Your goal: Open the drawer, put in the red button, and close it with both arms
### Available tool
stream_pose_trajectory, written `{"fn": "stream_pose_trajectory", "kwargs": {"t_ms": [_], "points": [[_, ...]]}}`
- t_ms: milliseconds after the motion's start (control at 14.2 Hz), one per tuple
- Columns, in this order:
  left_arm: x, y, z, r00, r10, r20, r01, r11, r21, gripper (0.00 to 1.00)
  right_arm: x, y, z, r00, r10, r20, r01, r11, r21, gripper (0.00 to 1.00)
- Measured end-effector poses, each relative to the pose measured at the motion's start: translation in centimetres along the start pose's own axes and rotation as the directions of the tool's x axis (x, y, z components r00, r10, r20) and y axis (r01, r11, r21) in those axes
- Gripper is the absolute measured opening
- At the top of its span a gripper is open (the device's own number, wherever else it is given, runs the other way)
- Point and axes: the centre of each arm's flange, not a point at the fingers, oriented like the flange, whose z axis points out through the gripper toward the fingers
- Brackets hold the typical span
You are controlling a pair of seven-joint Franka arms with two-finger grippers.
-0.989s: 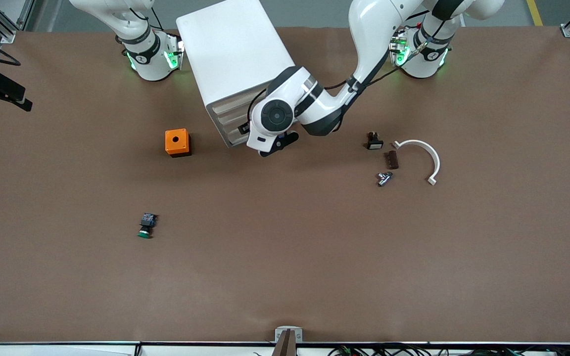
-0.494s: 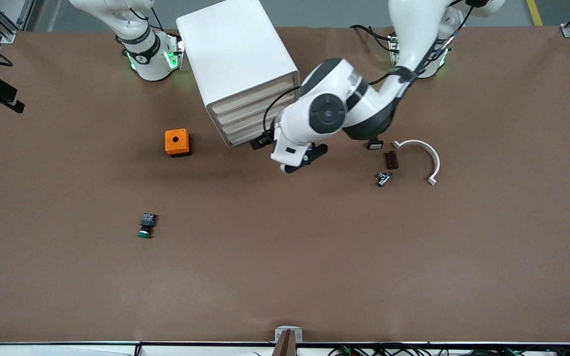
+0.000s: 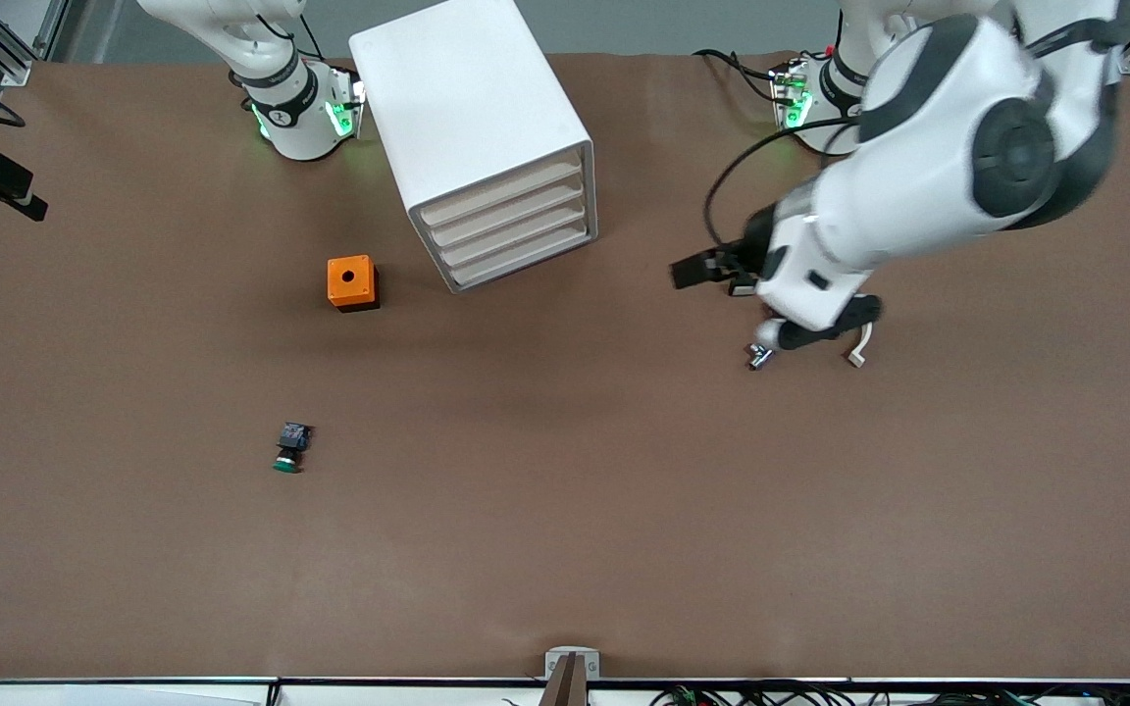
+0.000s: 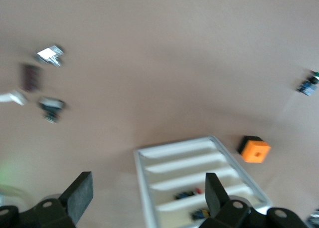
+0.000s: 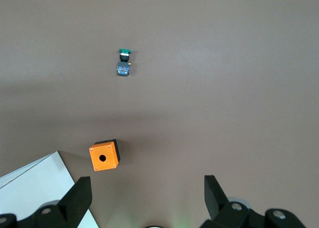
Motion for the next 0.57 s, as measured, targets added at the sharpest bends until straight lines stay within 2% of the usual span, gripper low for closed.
{"fn": "stream_pose_trajectory", "kwargs": {"t_ms": [424,565], "points": [[2.8,-5.5,-1.3,0.991,0.112,-0.07,-0.097,0.975,0.2,1.0,-0.1,0.2,0.0,1.0,0.001,-0.002,-0.001,1.0,-0.008,1.0],[3.8,-7.4,-1.5,0.984,0.169,-0.057,-0.152,0.961,0.229,1.0,-0.2,0.2,0.0,1.0,0.002,-0.001,-0.002,1.0,-0.007,1.0]]}}
